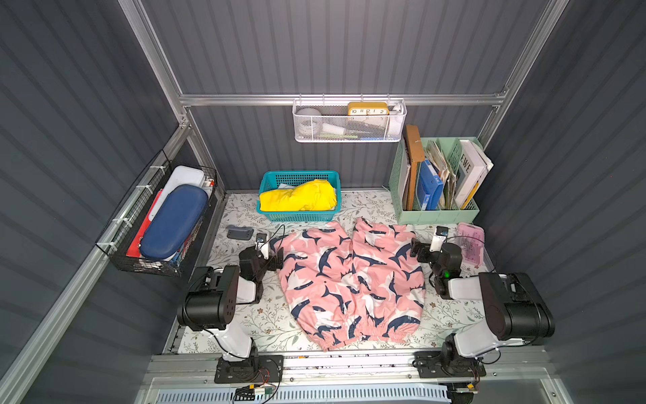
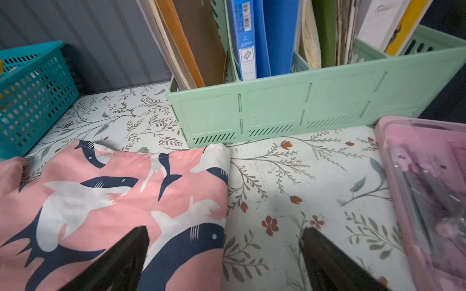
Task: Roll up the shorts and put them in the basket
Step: Fold the shorts at the center of the board.
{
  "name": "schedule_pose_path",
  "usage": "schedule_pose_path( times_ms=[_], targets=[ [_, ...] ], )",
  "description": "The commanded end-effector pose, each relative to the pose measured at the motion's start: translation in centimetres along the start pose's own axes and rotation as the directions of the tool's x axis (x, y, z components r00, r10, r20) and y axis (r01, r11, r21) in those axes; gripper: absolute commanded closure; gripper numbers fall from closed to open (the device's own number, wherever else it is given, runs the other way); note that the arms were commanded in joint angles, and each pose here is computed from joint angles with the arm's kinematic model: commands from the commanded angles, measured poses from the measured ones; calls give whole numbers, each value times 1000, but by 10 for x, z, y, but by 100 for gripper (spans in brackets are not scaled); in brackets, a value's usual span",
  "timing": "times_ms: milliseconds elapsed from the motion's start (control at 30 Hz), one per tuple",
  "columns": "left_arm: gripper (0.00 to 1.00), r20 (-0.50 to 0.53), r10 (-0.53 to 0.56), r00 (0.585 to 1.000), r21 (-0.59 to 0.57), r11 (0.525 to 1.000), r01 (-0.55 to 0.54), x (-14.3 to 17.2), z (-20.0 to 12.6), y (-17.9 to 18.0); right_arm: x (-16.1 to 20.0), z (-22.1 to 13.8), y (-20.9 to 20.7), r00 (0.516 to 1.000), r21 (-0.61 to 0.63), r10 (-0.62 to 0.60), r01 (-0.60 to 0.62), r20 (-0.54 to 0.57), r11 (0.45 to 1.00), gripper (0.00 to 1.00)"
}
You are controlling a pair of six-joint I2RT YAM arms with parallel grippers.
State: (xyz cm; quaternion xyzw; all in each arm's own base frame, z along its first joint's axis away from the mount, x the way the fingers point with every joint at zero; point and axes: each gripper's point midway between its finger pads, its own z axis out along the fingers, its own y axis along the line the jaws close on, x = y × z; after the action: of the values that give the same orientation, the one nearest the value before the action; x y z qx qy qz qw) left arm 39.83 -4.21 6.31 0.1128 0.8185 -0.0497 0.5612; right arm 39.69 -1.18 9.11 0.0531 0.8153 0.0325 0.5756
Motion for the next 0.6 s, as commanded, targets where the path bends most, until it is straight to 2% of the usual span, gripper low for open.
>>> schedule_pose_path(
  times_ms=[0,467,567],
  targets=[
    [0,6,-19,1000,10,1000,19,-2,1,0,-5,2,-2,1000,12,7,-8,16,1000,1],
    [0,5,-16,1000,22,1000,16,-3,2,-2,-4,3,-1,1000,4,3,-3,9,1000,1],
    [0,9,-15,1000,21,1000,15,-4,1,-2,-5,2,-1,1000,6,3,-3,14,1000,5]
  ],
)
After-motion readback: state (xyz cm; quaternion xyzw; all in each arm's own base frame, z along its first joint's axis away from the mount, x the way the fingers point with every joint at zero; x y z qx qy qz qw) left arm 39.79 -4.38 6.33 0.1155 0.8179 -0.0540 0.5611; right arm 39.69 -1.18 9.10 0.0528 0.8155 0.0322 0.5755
